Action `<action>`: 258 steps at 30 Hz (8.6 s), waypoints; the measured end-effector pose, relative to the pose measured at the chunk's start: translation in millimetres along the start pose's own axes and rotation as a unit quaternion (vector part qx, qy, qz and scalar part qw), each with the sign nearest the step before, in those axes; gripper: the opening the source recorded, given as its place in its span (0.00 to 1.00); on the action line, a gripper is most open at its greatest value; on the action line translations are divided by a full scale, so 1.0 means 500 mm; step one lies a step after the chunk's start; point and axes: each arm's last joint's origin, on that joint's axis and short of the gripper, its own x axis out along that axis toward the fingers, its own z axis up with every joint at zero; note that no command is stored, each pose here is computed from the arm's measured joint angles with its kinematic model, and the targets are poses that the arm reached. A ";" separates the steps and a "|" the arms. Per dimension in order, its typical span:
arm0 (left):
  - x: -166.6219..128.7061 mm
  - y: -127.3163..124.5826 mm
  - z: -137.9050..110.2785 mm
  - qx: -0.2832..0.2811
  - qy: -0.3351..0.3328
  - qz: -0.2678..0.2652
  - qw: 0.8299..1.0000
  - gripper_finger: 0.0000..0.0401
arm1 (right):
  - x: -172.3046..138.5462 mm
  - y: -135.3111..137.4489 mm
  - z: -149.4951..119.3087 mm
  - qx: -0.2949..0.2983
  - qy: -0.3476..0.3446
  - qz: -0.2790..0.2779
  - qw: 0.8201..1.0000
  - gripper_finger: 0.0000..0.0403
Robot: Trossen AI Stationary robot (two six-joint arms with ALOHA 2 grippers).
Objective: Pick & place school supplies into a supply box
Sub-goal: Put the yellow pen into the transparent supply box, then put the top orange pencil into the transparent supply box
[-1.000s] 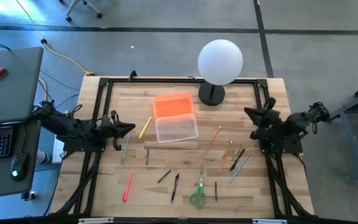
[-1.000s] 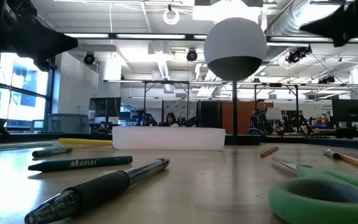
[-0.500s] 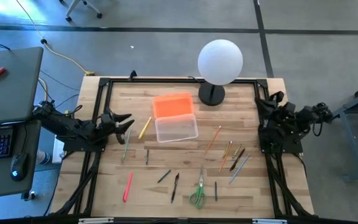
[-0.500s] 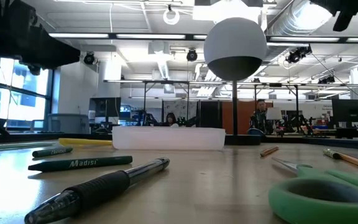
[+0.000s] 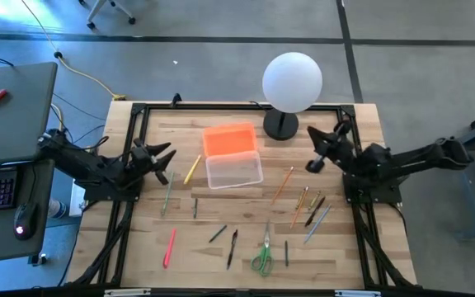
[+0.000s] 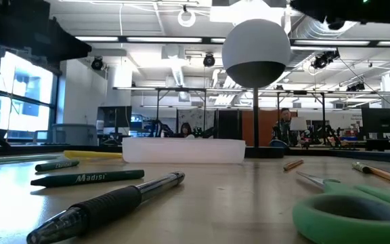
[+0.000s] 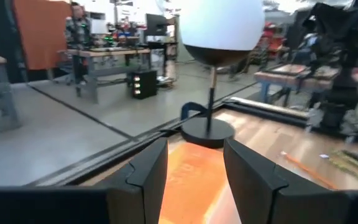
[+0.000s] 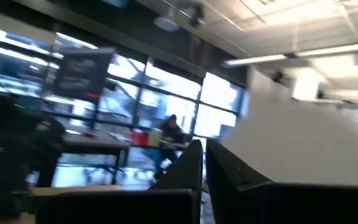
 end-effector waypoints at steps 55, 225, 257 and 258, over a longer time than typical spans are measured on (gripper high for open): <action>0.178 -0.080 -0.274 -0.073 0.324 0.155 0.931 0.18 | 0.137 0.008 -0.016 -0.118 0.152 -0.050 0.980 0.31; 0.268 -0.098 0.295 0.148 0.416 0.016 0.897 0.36 | 0.087 0.174 -0.220 -0.103 0.287 0.459 0.834 0.00; 0.262 -0.093 0.309 0.148 0.394 0.017 0.907 0.36 | 0.363 0.334 -0.333 -0.192 0.354 0.408 0.820 0.00; 0.262 -0.093 0.309 0.148 0.394 0.017 0.907 0.36 | 0.366 0.326 -0.337 -0.191 0.356 0.404 0.821 0.00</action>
